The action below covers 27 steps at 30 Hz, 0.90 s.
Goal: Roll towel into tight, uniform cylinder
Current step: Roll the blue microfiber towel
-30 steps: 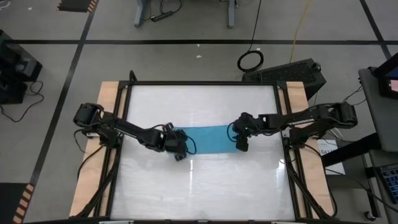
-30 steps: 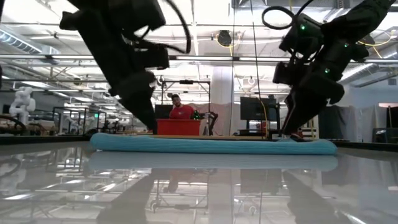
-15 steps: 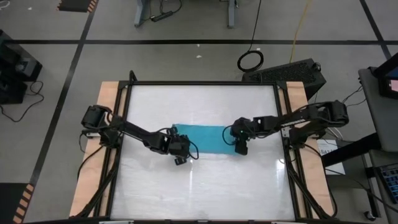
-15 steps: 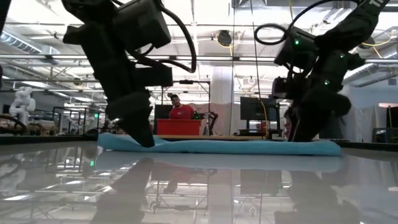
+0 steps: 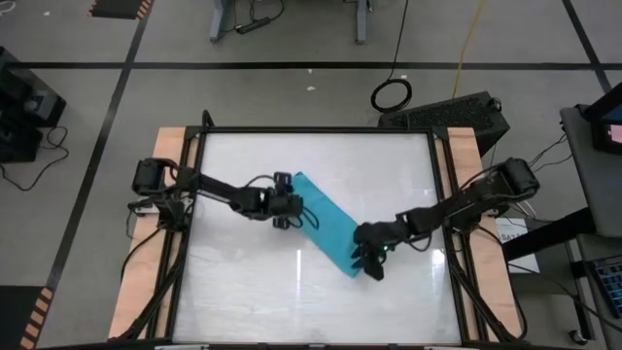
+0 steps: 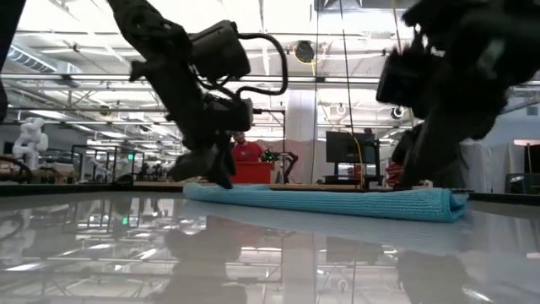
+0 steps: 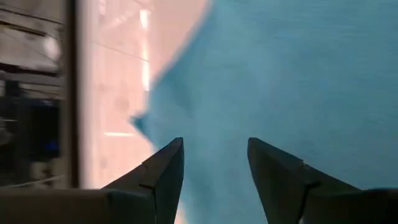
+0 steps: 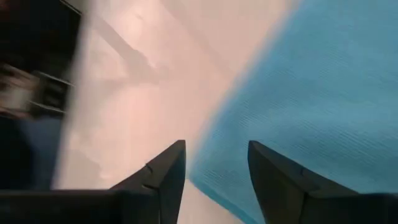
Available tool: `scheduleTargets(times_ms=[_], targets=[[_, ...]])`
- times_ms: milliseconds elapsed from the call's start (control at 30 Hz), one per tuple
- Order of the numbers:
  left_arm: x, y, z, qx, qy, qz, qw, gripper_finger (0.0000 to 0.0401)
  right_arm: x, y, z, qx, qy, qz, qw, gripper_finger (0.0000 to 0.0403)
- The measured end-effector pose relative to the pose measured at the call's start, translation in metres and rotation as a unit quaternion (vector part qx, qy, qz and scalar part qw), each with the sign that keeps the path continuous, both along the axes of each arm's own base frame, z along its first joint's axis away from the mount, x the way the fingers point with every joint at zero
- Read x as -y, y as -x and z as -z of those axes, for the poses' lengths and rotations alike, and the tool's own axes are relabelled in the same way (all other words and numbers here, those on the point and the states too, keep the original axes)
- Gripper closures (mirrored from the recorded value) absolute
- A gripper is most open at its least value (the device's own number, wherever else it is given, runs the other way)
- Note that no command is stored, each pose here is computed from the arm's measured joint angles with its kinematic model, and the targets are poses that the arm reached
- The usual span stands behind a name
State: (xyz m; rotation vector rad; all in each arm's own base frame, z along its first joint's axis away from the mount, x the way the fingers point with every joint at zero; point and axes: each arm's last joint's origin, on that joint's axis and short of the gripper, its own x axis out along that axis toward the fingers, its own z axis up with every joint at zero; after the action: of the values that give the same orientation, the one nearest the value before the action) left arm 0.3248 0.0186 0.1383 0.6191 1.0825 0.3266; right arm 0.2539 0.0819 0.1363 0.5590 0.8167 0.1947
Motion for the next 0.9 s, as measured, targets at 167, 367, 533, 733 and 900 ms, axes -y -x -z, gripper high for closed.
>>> scheduleTargets(times_ms=[167,367,533,733,900], targets=[[-0.017,-0.006,-0.011,0.027,-0.044,-0.009,0.999,0.0216,-0.013,-0.008,-0.011,0.051,-0.013,-0.023,0.998,0.0239],[0.01,-0.021,-0.032,0.112,0.087,0.027,0.99,0.0216,-0.007,-0.003,-0.026,0.023,0.17,-0.087,0.981,0.0239],[0.046,-0.025,-0.035,0.16,0.219,0.019,0.962,0.0216,0.006,-0.002,-0.026,0.017,0.282,-0.115,0.952,0.0239],[0.08,-0.028,-0.025,0.2,0.296,-0.023,0.934,0.0216,0.03,-0.006,-0.02,-0.002,0.319,-0.14,0.937,0.0239],[0.083,-0.034,-0.002,0.193,0.304,-0.045,0.932,0.0216,0.046,-0.004,-0.015,-0.022,0.314,-0.144,0.938,0.0239]])
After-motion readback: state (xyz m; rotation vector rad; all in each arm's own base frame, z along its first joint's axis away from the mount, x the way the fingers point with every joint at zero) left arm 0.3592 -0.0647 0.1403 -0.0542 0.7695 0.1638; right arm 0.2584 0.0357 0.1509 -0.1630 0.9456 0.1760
